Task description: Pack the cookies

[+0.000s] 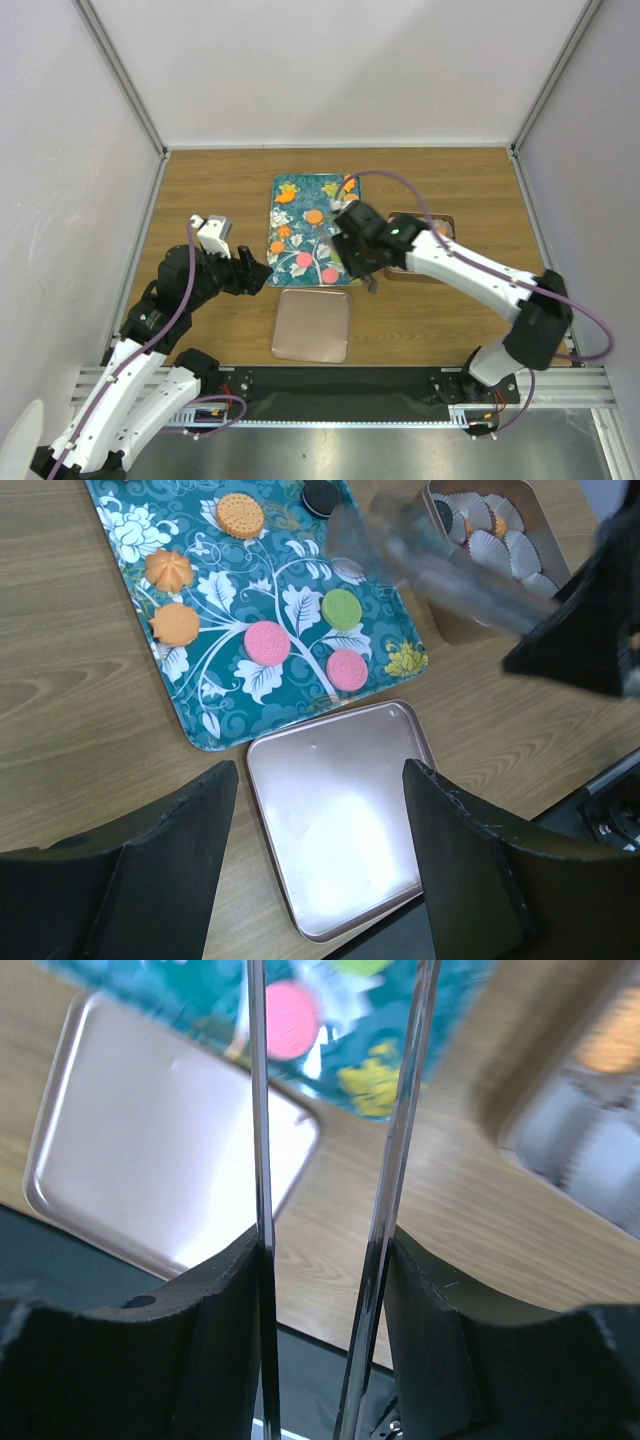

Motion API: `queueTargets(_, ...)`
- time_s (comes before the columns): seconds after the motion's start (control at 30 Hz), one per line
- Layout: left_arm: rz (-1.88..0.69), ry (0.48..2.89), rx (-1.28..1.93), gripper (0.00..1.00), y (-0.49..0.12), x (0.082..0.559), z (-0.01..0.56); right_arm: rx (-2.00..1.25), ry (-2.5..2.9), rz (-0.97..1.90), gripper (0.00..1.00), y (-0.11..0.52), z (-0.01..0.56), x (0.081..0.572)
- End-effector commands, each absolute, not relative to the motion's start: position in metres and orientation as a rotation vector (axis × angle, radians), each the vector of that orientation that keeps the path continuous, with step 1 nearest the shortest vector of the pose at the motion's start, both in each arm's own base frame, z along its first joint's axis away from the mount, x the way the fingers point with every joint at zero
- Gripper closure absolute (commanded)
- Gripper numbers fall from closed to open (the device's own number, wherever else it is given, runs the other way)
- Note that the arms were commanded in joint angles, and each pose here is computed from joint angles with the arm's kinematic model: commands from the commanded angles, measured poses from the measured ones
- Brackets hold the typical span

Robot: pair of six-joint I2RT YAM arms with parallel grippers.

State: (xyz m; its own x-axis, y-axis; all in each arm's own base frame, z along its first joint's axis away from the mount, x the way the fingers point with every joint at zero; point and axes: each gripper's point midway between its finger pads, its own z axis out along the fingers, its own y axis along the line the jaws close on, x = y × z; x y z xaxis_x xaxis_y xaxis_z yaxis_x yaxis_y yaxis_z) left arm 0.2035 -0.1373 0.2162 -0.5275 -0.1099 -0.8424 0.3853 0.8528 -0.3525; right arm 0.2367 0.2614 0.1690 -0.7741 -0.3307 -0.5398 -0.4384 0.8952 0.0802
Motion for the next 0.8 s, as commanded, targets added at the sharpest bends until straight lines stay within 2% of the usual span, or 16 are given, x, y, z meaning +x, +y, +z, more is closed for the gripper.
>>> queueTargets(0.0, -0.621, 2.019, 0.193, 0.27, -0.137, 0.206, 0.219, -0.671, 2.471, 0.335, 0.49, 0.302, 0.175, 0.231)
queueTargets(0.27, -0.619, 2.019, 0.192, 0.27, -0.136, 0.206, 0.219, -0.790, 2.522, 0.268, 0.48, 0.331, 0.133, 0.220)
queueTargets(0.77, -0.623, 2.016, 0.194, 0.26, -0.137, 0.206, 0.220, -0.835, 2.530, 0.149, 0.50, 0.341, 0.118, 0.223)
